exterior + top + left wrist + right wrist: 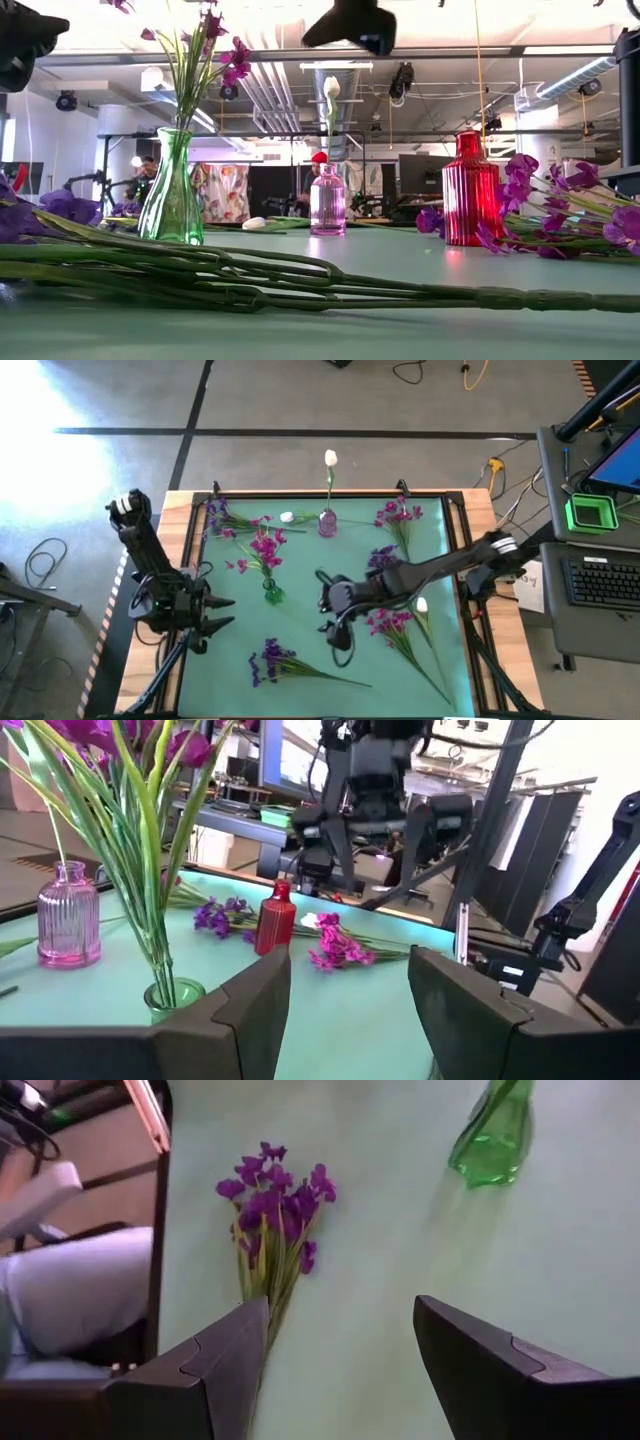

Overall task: Sort flowers into vase by color
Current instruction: Put the bottom violet flowers into the red flower vase

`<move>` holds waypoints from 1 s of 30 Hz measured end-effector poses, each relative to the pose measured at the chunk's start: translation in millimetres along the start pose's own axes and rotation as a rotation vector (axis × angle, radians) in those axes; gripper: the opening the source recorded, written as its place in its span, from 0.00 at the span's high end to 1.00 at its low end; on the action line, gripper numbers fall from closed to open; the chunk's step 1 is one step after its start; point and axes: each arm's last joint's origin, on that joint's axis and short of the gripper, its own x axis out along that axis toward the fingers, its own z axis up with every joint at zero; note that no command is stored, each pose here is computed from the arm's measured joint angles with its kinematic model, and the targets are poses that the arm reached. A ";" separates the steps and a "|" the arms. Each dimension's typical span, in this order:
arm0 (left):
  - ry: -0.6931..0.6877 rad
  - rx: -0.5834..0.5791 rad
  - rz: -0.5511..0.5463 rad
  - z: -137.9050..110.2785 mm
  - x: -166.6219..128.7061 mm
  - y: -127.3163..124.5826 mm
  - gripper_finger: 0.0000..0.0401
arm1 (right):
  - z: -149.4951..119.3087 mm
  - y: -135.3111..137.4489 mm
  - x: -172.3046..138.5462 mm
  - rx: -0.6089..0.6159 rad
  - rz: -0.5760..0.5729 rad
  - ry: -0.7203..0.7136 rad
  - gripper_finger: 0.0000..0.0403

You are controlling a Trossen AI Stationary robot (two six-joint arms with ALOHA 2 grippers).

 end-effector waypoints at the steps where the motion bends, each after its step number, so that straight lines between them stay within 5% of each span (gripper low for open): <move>1: 0.001 0.004 0.001 -0.5 0.0 -0.2 0.52 | -0.9 0.3 7.2 -0.002 -0.007 0.012 0.39; 21: 0.018 0.043 0.002 -18.1 0.9 -5.5 0.52 | -27.0 3.2 140.7 -0.157 -0.028 0.115 0.39; 30: 0.023 0.042 0.003 -22.7 1.0 -6.7 0.52 | -8.8 16.2 163.8 -0.148 0.055 0.186 0.29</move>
